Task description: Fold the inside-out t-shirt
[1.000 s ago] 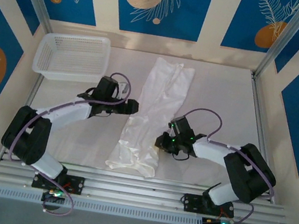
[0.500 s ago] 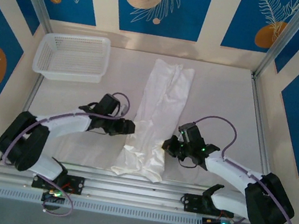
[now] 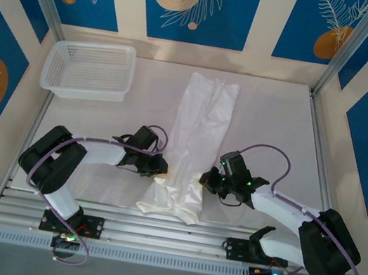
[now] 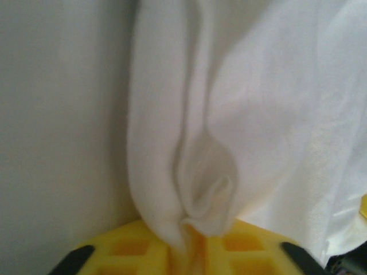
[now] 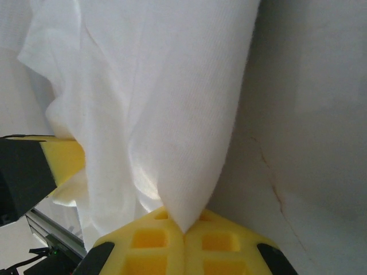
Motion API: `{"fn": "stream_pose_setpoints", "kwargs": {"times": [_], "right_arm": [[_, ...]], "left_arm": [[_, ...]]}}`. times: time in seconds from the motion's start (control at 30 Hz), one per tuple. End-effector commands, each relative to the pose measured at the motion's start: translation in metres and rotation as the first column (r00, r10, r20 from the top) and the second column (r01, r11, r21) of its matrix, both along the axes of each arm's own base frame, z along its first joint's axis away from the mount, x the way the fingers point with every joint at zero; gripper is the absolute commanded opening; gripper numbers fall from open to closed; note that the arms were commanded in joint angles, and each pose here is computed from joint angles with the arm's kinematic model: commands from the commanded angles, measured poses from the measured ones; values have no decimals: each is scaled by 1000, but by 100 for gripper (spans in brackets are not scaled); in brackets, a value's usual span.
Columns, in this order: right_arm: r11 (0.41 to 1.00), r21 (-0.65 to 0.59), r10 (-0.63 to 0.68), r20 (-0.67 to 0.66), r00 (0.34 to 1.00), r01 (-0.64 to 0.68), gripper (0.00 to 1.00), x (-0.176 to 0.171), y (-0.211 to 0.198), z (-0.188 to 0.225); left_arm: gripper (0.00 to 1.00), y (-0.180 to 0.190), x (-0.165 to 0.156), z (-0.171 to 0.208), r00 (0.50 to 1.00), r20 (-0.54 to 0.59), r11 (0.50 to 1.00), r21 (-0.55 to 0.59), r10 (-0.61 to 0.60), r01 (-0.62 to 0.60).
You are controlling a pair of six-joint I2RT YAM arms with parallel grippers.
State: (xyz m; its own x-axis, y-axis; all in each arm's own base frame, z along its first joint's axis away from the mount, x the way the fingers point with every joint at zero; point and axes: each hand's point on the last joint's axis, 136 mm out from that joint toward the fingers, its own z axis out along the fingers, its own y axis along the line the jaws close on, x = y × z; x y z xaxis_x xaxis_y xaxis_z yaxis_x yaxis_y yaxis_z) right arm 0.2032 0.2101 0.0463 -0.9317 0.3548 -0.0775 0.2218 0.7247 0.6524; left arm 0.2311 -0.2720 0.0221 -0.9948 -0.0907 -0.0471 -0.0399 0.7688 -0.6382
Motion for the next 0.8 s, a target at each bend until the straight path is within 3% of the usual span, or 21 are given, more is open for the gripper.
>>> {"fn": "stream_pose_setpoints", "kwargs": {"times": [0.0, 0.13, 0.23, 0.27, 0.33, 0.4, 0.53, 0.77], "right_arm": [[1000, -4, -21, -14, 1000, 21, 0, -4, -4, -4], [999, -9, -33, -15, 999, 33, 0, -5, -8, -6], [999, -20, -48, -28, 998, 47, 0, -7, -12, -11], [999, -21, -50, -31, 998, 50, 1, -8, -13, -13], [998, -26, -53, -34, 998, 52, 0, -8, -15, -17], [999, -24, -46, -39, 998, 45, 0, -7, -15, -19], [1000, -7, -15, -25, 1000, 15, 0, -9, -13, -6], [1000, -8, 25, 59, 998, -25, 0, -1, -16, 43]], "left_arm": [[12, -14, 2, 5, 1000, 16, 999, -48, -13, 13], [12, -11, -1, 0, 1000, 8, 999, -34, -10, 10], [31, -6, -2, -3, 1000, 12, 1000, -10, -6, 6], [33, -6, -2, -4, 1000, 15, 1000, -5, -8, 8], [23, -8, 1, -8, 1000, 25, 1000, -7, -11, 11], [0, -14, 3, -10, 999, 31, 999, -45, -9, 10], [0, -21, 0, 11, 996, 87, 987, -159, 20, -6], [0, -21, 13, 75, 962, 273, 989, -144, 11, 29]]}}
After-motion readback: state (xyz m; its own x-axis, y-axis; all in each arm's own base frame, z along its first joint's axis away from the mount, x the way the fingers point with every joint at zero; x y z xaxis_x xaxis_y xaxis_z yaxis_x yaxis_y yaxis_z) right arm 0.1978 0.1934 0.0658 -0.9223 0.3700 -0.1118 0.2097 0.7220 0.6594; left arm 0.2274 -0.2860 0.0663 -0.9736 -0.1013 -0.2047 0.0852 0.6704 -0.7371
